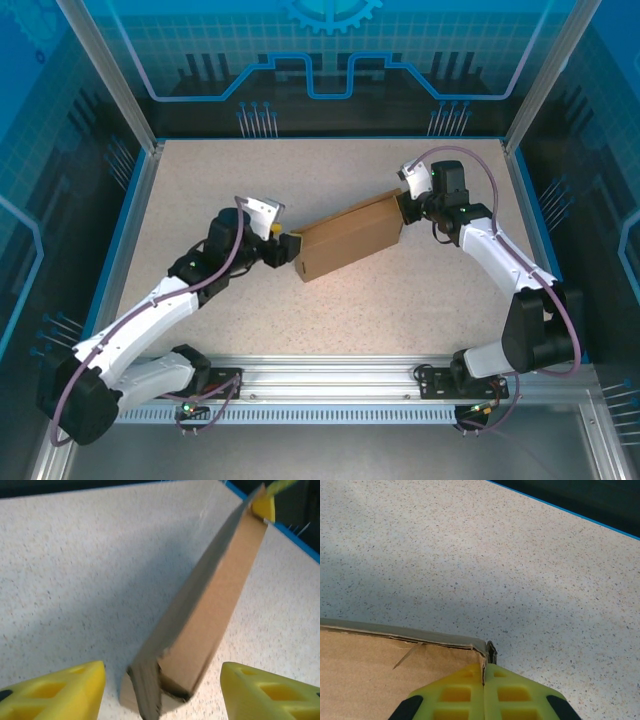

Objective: Fold the paper box

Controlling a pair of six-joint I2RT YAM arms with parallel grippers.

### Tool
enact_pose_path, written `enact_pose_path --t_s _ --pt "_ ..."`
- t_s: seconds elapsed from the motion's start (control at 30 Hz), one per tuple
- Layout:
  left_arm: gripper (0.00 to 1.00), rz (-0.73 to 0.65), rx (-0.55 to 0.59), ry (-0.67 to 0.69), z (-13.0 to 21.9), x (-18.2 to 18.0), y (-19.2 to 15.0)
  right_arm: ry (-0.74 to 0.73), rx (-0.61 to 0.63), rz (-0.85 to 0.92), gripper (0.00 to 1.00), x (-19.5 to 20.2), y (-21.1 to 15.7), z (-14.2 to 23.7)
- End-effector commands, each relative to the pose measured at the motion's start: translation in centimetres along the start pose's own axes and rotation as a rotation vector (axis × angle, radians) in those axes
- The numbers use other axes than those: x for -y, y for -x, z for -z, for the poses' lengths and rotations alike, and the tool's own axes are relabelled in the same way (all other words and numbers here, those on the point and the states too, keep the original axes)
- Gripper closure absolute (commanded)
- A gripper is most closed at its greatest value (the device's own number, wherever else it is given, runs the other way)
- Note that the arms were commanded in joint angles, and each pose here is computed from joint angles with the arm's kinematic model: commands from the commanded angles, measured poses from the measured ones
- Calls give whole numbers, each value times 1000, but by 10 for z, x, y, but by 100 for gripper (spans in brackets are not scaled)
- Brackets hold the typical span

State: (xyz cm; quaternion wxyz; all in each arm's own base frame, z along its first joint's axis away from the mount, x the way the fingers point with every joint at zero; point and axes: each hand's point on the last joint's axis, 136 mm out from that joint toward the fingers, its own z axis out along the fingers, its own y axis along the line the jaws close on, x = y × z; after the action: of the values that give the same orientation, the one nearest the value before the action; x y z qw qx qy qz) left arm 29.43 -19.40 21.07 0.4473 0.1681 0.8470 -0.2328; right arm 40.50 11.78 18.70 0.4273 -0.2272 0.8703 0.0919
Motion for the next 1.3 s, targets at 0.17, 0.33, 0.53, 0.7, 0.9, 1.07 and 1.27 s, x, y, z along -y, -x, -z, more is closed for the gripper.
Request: enact_pose_path --t_s 0.17,0.33,0.53,0.7,0.9,1.07,1.27 --pt "56 26 -128 94 -4 -9 -21 27 -109 -29 94 -10 -27 -5" --pt "64 21 -129 94 -9 -9 -19 23 -109 -26 94 -10 -27 -5" --pt "64 16 -103 96 -7 -9 -11 26 -117 -28 94 -10 -29 -8" --pt "73 15 -105 93 -8 -8 -11 28 -120 -31 94 -10 -30 -9" --pt "81 24 -101 86 -8 -7 -10 25 -125 -30 94 -9 -32 -9" --pt "88 69 -85 55 -9 -1 -4 23 -127 -43 94 -10 -33 -9" --pt "100 171 -63 47 -10 2 3 32 -124 -72 94 -12 -36 -8"
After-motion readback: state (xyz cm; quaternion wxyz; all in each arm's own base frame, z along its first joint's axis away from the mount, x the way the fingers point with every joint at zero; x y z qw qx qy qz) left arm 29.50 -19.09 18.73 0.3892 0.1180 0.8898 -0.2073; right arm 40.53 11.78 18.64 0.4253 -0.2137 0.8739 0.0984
